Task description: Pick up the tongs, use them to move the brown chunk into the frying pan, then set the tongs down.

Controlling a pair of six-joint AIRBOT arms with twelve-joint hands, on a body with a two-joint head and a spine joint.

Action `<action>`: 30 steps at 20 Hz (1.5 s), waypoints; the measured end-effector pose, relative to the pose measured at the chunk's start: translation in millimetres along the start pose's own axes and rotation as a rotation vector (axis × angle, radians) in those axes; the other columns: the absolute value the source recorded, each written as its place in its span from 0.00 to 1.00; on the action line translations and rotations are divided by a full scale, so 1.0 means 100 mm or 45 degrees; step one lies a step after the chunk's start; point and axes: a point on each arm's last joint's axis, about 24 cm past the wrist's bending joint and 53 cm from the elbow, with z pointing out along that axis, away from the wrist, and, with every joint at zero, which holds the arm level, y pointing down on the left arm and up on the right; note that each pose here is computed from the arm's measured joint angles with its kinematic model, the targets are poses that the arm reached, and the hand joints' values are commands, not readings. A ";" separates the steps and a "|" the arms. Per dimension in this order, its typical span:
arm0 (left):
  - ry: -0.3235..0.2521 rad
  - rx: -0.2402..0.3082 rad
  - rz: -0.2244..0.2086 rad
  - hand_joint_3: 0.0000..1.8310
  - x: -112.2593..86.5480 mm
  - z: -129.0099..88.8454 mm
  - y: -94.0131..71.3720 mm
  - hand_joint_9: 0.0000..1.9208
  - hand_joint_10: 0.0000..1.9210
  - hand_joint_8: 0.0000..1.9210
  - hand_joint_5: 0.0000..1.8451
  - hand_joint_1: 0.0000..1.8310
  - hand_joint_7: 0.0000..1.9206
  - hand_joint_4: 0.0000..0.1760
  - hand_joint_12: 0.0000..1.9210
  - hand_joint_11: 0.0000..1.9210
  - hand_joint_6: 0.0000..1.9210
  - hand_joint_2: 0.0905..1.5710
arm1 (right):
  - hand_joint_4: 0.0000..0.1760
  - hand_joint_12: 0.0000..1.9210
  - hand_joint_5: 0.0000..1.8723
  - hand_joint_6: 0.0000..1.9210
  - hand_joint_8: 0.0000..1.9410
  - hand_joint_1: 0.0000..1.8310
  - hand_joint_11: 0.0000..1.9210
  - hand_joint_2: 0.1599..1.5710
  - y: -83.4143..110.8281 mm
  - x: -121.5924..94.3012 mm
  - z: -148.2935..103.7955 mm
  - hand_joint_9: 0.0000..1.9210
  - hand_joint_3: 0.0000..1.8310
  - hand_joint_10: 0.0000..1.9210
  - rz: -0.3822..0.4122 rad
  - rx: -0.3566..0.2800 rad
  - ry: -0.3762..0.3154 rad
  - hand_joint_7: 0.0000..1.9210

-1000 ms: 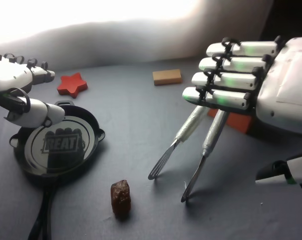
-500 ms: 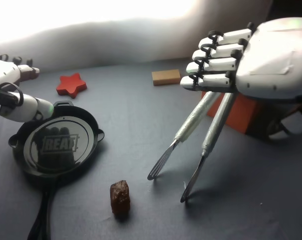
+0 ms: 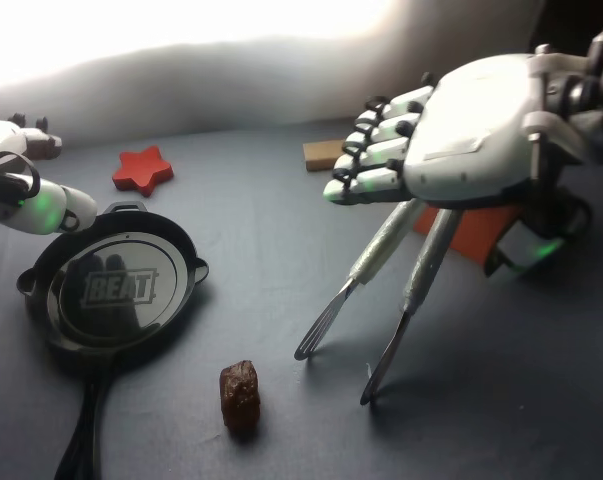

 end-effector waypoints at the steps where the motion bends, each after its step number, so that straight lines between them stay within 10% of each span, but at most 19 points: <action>1: -0.001 -0.009 -0.003 0.00 0.00 0.00 0.02 0.07 0.00 0.00 0.06 0.06 0.06 0.00 0.35 0.00 0.00 0.82 | 0.00 0.00 0.00 0.00 0.00 0.59 0.00 0.50 0.00 0.01 0.04 0.00 0.00 0.00 0.010 0.003 0.013 0.00; 18: 0.012 -0.019 -0.046 0.00 -0.02 -0.01 0.00 0.07 0.00 0.00 0.06 0.05 0.07 0.00 0.35 0.00 0.00 0.83 | 0.00 0.00 0.00 0.00 0.00 0.58 0.00 0.48 -0.21 0.28 0.52 0.00 0.00 0.00 0.005 0.074 0.141 0.00; 30: -0.024 -0.056 0.116 0.00 -0.17 -0.04 0.12 0.08 0.00 0.00 0.06 0.03 0.07 0.00 0.36 0.00 0.00 0.81 | 0.00 0.00 0.00 0.00 0.00 0.55 0.00 0.47 -0.26 0.39 0.71 0.00 0.00 0.00 0.021 0.083 0.158 0.00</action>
